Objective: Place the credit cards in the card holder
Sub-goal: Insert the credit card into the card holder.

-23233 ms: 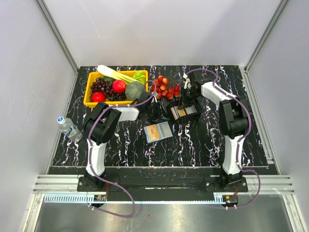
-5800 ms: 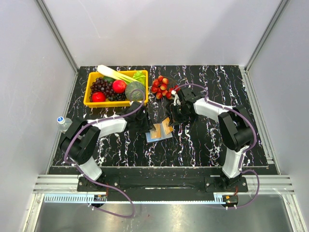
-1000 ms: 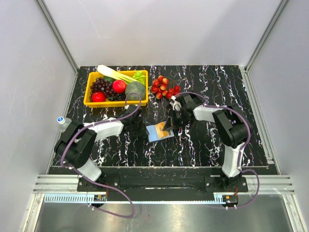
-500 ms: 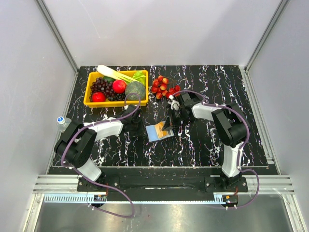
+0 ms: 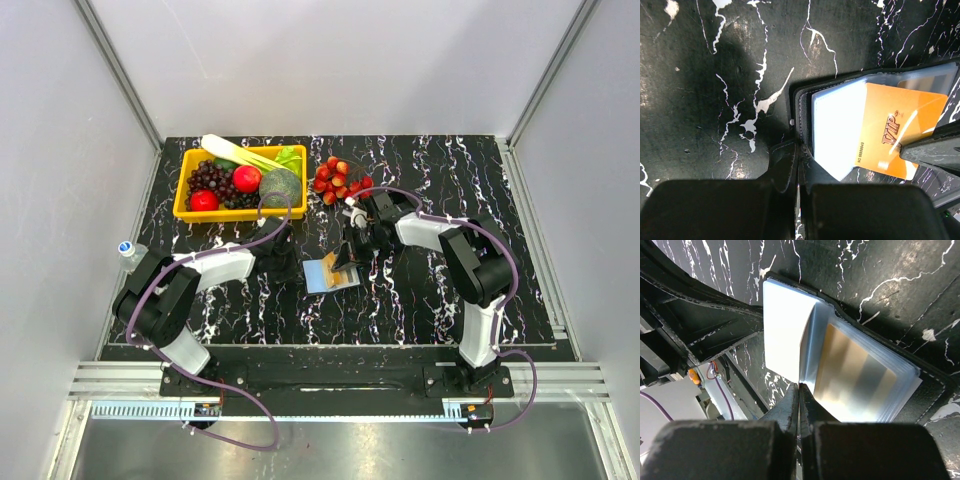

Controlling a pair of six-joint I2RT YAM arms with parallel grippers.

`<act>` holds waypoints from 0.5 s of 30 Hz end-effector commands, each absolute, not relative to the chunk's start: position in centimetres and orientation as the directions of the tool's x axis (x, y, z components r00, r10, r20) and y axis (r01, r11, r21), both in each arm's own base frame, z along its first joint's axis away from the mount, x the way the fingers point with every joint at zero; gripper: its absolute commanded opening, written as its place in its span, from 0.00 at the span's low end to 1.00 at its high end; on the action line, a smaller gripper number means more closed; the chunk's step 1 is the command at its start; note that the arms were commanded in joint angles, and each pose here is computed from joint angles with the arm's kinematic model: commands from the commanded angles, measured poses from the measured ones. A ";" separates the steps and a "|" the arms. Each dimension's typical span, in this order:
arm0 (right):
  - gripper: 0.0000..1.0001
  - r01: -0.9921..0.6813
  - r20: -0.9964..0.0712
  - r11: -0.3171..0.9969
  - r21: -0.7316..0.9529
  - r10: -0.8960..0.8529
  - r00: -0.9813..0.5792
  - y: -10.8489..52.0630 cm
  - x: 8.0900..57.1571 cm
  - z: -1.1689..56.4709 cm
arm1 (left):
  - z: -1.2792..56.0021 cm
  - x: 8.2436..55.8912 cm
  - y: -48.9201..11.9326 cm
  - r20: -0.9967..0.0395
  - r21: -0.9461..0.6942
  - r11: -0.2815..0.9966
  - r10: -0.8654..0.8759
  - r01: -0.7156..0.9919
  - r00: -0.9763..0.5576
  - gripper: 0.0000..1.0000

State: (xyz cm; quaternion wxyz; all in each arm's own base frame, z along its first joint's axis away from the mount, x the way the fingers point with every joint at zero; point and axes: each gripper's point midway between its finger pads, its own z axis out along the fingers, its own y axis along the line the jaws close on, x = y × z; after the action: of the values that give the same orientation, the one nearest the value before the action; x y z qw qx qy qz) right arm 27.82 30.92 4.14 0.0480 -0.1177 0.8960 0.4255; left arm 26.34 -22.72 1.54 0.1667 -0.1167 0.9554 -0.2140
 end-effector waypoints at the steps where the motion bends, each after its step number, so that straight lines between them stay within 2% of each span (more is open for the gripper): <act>1: 0.00 -0.194 -0.031 0.598 0.778 -0.272 -0.962 31.9 22.2 2.9 | 0.2 26.1 -24.6 -0.241 -0.481 0.865 -0.283 -0.138 -0.928 0.00; 10: 0.00 -0.159 -0.005 0.713 0.683 -0.213 -0.977 30.2 23.0 0.4 | 0.2 26.1 -24.6 -0.242 -0.480 0.867 -0.277 -0.133 -0.930 0.00; 15: 0.00 -0.162 -0.028 0.757 0.633 -0.187 -0.982 29.9 24.4 -0.7 | 0.3 26.1 -24.6 -0.246 -0.481 0.868 -0.266 -0.121 -0.932 0.00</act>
State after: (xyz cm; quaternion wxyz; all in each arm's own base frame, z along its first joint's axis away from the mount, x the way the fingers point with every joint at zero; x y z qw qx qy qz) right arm 26.99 29.67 2.31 0.0231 -0.0882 0.9177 0.3866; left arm 26.33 -22.71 1.54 0.1667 -0.1163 0.9555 -0.2138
